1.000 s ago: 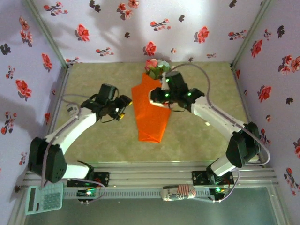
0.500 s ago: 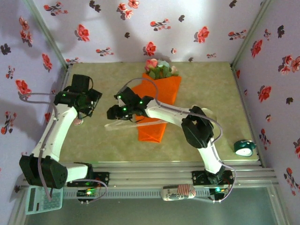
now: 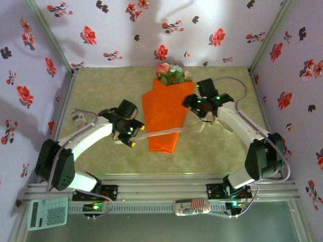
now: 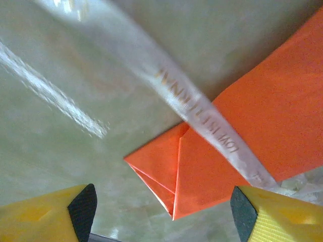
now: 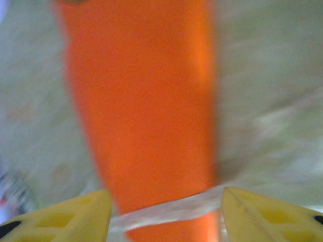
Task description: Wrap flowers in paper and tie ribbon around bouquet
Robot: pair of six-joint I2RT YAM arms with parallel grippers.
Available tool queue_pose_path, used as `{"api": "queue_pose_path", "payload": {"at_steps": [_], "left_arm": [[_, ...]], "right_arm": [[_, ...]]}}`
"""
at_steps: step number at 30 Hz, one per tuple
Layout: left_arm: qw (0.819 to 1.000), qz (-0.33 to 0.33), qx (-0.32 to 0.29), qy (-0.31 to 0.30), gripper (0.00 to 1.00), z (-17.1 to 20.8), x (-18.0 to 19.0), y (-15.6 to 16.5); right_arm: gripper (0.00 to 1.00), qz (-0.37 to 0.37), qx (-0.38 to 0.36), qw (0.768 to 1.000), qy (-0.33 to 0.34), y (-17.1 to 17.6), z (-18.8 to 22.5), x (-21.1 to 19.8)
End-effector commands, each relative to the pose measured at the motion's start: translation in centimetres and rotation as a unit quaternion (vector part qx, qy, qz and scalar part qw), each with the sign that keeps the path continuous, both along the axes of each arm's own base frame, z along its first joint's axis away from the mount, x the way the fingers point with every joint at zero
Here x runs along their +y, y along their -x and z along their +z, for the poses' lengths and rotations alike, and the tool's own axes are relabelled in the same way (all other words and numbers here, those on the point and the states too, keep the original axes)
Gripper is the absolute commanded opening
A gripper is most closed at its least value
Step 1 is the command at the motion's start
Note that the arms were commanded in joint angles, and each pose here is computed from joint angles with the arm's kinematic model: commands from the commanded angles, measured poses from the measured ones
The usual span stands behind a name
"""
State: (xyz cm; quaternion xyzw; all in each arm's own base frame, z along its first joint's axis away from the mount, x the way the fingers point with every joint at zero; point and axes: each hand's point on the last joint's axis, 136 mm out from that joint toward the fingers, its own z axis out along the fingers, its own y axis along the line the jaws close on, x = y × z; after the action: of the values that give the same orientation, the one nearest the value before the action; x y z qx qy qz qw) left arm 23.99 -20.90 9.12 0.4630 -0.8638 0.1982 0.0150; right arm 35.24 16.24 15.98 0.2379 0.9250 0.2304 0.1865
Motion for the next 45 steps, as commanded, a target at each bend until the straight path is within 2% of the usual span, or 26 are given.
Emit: {"api": "queue_pose_path", "payload": {"at_steps": [1, 3, 5, 8, 11, 17, 20, 25, 30, 33, 35, 36, 37, 39, 45], "left_arm": [[0.993, 0.107, 0.012, 0.04, 0.74, -1.3, -1.6, -2.1], [0.991, 0.134, 0.018, 0.022, 0.75, -2.9, -1.2, -2.8], [0.989, 0.148, 0.03, 0.008, 0.76, -4.4, -0.9, -3.1], [0.987, 0.154, 0.043, -0.003, 0.76, -6.1, -0.9, -3.3], [0.986, 0.156, 0.054, -0.011, 0.72, -7.3, -0.8, -3.1], [0.986, 0.158, 0.048, -0.009, 0.5, -8.1, -0.8, -3.9], [0.987, 0.156, 0.046, -0.003, 0.38, -8.4, -1.0, -4.2], [0.988, 0.145, 0.049, 0.004, 0.31, -8.6, -1.3, -4.4], [0.989, 0.14, 0.044, 0.014, 0.19, -8.1, -1.4, -4.9], [0.99, 0.138, 0.034, 0.013, 0.08, -7.3, -1.0, -5.2], [0.99, 0.137, 0.03, 0.013, 0.0, -6.8, -0.7, -5.2], [0.99, 0.138, 0.027, 0.015, 0.0, -6.5, -0.5, -5.3], [0.99, 0.14, 0.023, 0.016, 0.0, -6.1, -0.2, -5.3], [0.989, 0.145, 0.009, 0.015, 0.0, -5.0, 0.5, -5.6], [0.987, 0.155, -0.044, 0.017, 0.0, -1.1, 3.0, -7.2]], "right_arm": [[0.61, -0.109, 0.067, 0.99, 0.058, 2.0, -2.2, -6.9], [0.6, -0.152, 0.082, 0.982, 0.073, 1.9, -2.8, -9.9], [0.6, -0.178, 0.098, 0.977, 0.059, 1.5, -4.2, -11.3], [0.59, -0.175, 0.134, 0.974, 0.051, 0.9, -6.4, -11.6], [0.57, -0.155, 0.159, 0.974, 0.048, 1.2, -7.5, -10.2], [0.54, -0.129, 0.163, 0.977, 0.055, 3.7, -9.4, -6.9], [0.42, -0.12, 0.173, 0.975, 0.066, 3.6, -10.9, -7.0], [0.4, -0.089, 0.192, 0.968, 0.135, 3.3, -12.4, -8.4], [0.39, -0.068, 0.169, 0.974, 0.133, 1.0, -13.2, -7.7], [0.31, -0.062, 0.166, 0.975, 0.136, 0.2, -13.9, -7.2], [0.18, -0.064, 0.171, 0.974, 0.137, 0.1, -14.3, -7.3], [0.05, -0.065, 0.176, 0.972, 0.144, 0.3, -14.5, -7.5], [0.0, -0.07, 0.177, 0.97, 0.151, 0.5, -14.4, -7.8], [0.0, -0.08, 0.159, 0.971, 0.16, 0.6, -13.2, -8.4], [0.0, -0.118, 0.075, 0.973, 0.184, 0.6, -5.7, -10.9]]}}
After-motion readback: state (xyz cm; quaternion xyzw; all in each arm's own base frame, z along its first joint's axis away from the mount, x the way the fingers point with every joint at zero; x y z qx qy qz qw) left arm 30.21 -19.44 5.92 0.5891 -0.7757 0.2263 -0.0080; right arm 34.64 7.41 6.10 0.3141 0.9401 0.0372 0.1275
